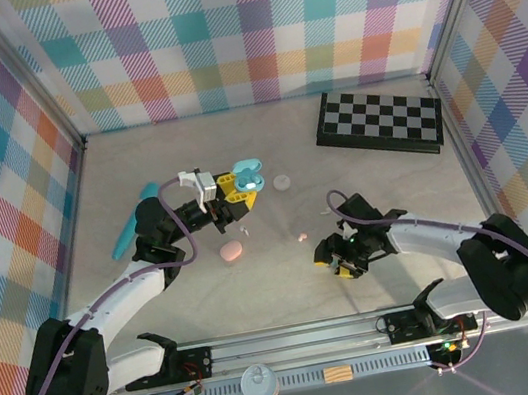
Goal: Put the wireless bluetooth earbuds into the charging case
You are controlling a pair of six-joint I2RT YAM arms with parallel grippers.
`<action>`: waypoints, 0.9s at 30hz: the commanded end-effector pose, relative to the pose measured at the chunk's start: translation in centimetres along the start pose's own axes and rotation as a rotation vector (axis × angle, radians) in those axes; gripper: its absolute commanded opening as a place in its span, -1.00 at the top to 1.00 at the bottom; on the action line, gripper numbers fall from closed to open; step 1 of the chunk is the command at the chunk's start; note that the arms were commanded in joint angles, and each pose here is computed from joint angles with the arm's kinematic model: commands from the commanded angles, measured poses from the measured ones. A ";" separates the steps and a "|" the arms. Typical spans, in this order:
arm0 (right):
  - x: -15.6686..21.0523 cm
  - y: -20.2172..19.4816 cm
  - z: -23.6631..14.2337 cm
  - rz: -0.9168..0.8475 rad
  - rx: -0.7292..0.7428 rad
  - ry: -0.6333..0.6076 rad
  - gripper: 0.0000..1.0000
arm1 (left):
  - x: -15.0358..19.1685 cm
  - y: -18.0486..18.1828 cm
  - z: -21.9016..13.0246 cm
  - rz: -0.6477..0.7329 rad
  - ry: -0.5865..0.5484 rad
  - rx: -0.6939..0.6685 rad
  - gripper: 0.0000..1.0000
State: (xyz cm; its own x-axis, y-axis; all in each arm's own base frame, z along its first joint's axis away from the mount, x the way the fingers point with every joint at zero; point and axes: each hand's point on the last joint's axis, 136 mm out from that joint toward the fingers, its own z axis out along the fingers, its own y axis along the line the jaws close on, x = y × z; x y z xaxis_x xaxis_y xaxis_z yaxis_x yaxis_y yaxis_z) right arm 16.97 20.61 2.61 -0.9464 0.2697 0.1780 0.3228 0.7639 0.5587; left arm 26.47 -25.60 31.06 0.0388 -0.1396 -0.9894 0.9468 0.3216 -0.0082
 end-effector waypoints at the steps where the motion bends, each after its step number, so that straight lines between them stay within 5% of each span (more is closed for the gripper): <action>1: -2.3 1.1 0.0 -0.051 -0.002 -0.063 -0.24 | -1.1 -0.2 -0.5 0.045 -0.029 -0.001 0.36; 20: -4.5 2.8 -0.9 -0.098 0.021 -0.055 -0.21 | -0.8 0.1 -0.5 0.051 -0.012 -0.010 0.36; 27: -4.3 0.7 -2.6 -0.052 0.111 -0.130 -0.18 | -0.7 0.1 -0.6 0.056 -0.006 -0.014 0.36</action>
State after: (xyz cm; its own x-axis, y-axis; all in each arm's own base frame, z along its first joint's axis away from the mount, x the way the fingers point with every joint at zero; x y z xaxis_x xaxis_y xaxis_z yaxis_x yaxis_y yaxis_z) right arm 21.89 19.89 4.07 -0.9632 0.2637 0.0510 0.2518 0.8202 0.5137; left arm 26.77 -25.32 30.72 0.0380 -0.1241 -0.9915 0.9412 0.3379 -0.0062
